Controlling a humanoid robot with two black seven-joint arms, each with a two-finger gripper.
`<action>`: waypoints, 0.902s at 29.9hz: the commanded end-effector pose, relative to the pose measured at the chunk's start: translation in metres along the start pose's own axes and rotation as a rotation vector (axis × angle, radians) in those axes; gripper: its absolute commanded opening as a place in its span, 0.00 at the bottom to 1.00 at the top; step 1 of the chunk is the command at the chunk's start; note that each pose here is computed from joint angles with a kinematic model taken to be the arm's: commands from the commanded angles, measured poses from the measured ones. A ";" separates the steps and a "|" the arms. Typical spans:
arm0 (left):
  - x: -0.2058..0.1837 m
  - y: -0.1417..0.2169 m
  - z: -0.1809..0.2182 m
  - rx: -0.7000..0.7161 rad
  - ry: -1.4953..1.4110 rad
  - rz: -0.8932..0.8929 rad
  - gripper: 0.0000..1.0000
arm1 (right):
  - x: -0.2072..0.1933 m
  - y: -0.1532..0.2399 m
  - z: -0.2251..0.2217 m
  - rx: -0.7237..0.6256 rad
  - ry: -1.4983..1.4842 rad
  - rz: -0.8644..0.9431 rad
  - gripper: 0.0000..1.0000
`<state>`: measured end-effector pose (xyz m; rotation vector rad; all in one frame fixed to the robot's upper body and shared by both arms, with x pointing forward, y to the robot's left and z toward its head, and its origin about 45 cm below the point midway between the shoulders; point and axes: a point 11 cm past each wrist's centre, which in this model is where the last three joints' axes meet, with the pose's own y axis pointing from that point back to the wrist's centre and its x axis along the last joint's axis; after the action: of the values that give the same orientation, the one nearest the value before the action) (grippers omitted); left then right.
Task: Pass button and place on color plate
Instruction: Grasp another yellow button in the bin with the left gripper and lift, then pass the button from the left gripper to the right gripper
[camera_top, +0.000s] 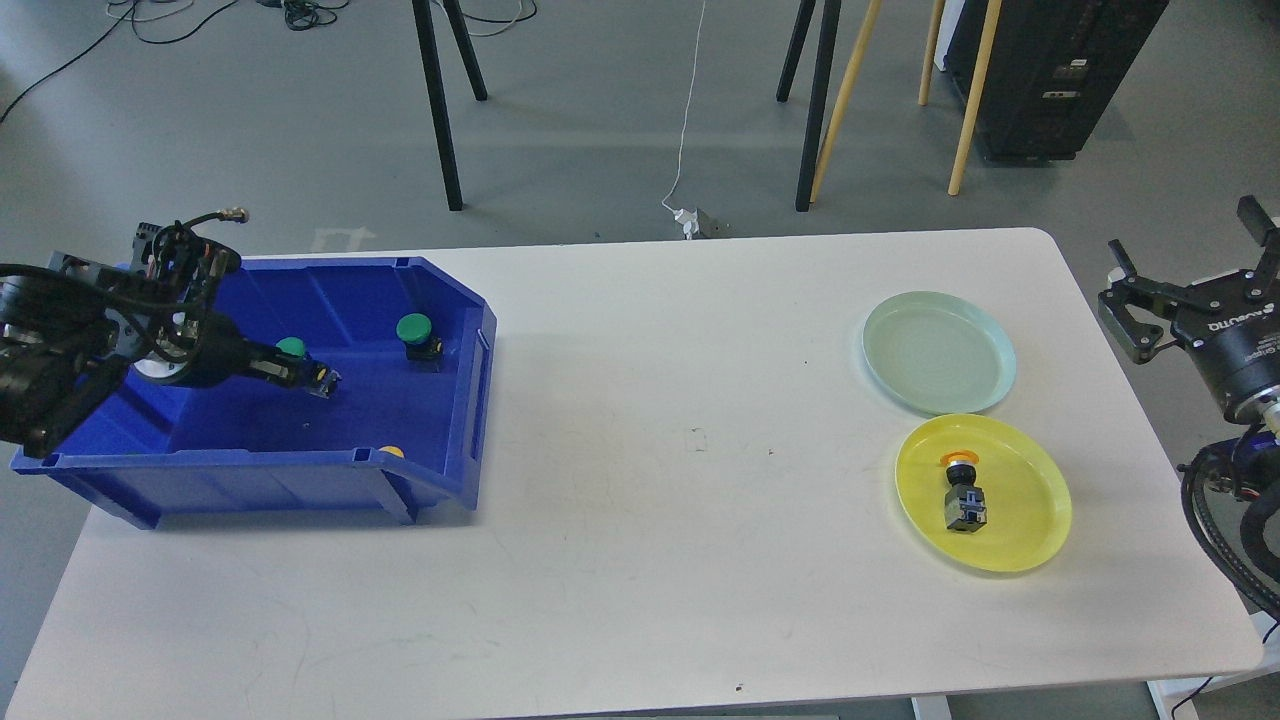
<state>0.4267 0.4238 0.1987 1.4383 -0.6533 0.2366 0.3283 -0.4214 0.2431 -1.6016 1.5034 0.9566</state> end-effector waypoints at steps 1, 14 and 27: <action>0.043 0.047 0.007 -0.088 0.010 0.147 0.06 | 0.001 0.000 0.005 -0.033 0.054 0.006 1.00; 0.137 0.086 0.200 -1.018 0.504 0.422 0.06 | -0.084 -0.069 0.073 -0.365 0.942 -0.288 1.00; 0.127 0.011 0.266 -1.113 0.727 0.321 0.06 | -0.132 -0.109 0.179 -0.488 1.003 -0.456 1.00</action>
<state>0.4492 0.1425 0.2850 0.1205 -0.3084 0.5003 0.4212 -0.2043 0.2789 -2.9197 1.4083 0.2152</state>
